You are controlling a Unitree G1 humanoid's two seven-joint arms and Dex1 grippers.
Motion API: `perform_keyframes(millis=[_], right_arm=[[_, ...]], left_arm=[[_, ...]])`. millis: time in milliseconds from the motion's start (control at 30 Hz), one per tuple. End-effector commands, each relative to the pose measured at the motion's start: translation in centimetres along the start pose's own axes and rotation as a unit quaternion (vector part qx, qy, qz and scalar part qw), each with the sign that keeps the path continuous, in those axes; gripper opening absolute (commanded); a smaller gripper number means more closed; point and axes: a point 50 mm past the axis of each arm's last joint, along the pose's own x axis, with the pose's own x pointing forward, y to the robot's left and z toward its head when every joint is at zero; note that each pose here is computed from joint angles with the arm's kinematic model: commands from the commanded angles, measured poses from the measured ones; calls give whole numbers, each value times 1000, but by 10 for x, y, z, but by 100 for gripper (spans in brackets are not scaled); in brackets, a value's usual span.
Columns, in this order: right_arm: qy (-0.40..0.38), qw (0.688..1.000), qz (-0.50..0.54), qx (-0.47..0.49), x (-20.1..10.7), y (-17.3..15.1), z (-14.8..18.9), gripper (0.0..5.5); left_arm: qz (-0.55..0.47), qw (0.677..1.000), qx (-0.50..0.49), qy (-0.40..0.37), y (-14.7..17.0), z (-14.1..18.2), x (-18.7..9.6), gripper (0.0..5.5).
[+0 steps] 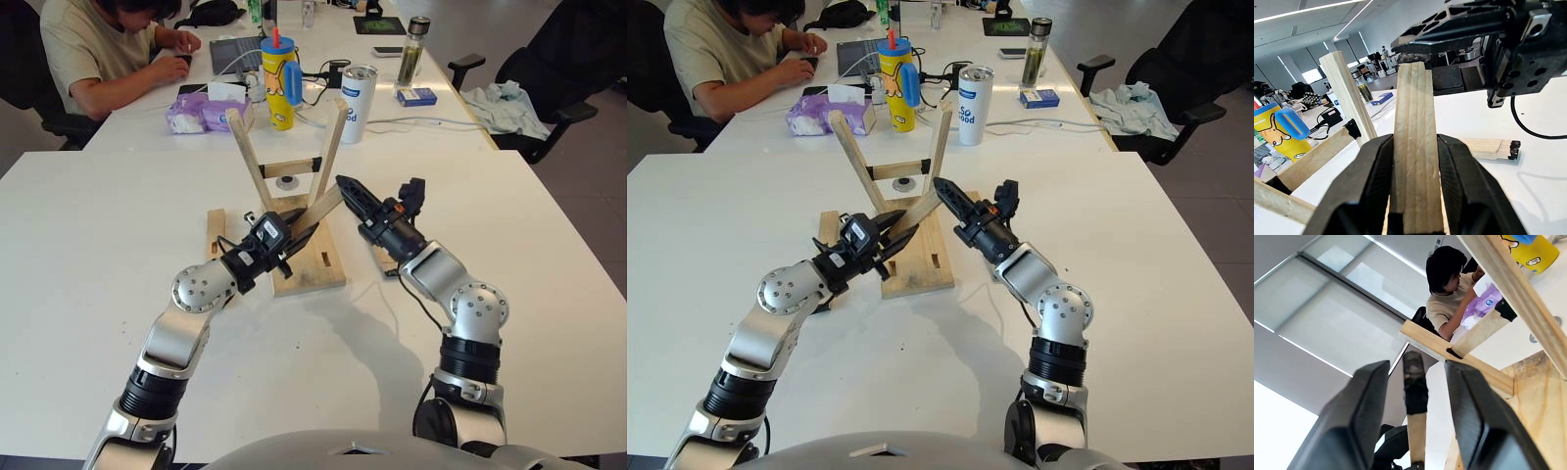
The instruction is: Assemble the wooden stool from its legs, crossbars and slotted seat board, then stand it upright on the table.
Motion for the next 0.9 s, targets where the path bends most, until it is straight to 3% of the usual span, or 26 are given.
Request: perform_keyframes(millis=[33, 167, 267, 300, 567, 667, 900], right_arm=[[7, 1000, 2, -5, 1, 3, -1, 123], [11, 1000, 0, -8, 0, 3, -3, 54], [16, 1000, -6, -13, 0, 1, -3, 46], [18, 1000, -7, -15, 0, 1, -3, 46], [14, 999, -27, -38, -1, -6, 2, 46], [7, 993, -70, -96, -4, -16, 14, 46], [-62, 952, -172, -244, -10, -42, 67, 46]], left_arm=[[-2, 1000, -12, -4, -2, 4, 0, 132], [2, 1000, -17, 1, -1, 3, 1, 132], [-3, 1000, -30, 5, -4, 1, 2, 132], [-4, 999, -35, 2, -5, 2, 2, 169], [5, 997, -68, -29, -5, 9, 2, 283], [26, 995, -86, -29, 1, 7, 1, 317], [54, 993, -102, -30, 12, 3, 0, 317]])
